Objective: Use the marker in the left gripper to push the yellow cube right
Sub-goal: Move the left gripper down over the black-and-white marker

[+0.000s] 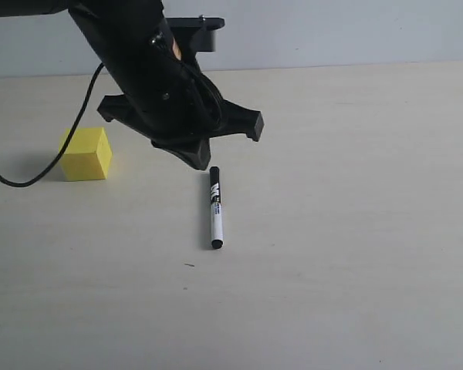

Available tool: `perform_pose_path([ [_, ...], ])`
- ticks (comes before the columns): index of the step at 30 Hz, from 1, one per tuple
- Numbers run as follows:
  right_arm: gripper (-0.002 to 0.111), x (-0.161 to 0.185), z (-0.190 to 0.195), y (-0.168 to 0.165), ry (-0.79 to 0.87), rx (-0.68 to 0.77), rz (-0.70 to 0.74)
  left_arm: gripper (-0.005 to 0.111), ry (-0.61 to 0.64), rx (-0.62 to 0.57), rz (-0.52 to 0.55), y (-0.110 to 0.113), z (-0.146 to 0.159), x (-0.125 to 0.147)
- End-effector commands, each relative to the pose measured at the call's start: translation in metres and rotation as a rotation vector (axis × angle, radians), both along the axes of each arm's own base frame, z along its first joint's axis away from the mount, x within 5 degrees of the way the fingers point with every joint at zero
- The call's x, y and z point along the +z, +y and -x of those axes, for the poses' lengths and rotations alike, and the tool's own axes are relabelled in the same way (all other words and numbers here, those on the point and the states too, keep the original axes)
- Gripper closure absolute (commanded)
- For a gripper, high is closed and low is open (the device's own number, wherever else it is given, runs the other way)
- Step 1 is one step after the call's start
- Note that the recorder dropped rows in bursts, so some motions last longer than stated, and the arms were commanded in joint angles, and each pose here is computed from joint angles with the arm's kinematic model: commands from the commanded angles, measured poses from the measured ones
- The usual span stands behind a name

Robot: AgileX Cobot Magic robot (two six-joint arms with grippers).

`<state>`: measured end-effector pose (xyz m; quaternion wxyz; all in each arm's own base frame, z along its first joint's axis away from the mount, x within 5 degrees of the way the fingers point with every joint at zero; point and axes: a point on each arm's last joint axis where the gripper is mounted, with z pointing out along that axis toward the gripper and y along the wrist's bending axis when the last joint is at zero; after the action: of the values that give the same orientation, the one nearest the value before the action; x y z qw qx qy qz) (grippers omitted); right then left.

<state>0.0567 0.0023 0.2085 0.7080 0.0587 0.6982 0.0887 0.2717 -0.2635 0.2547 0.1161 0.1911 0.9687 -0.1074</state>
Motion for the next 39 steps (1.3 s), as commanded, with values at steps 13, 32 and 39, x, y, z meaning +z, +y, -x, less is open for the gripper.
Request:
perform_pose_path([
  [13, 0.108, -0.001, 0.0, 0.0, -0.003, -0.007, 0.004, 0.045, 0.073, 0.014, 0.091, -0.023, -0.004, -0.025],
  [32, 0.108, -0.001, 0.0, 0.0, -0.003, -0.007, 0.004, 0.045, 0.331, 0.243, -0.109, -0.039, -0.045, -0.095],
  [39, 0.108, -0.001, 0.0, 0.0, -0.003, -0.007, 0.004, 0.045, 0.289, 0.29, -0.172, -0.041, -0.058, -0.109],
])
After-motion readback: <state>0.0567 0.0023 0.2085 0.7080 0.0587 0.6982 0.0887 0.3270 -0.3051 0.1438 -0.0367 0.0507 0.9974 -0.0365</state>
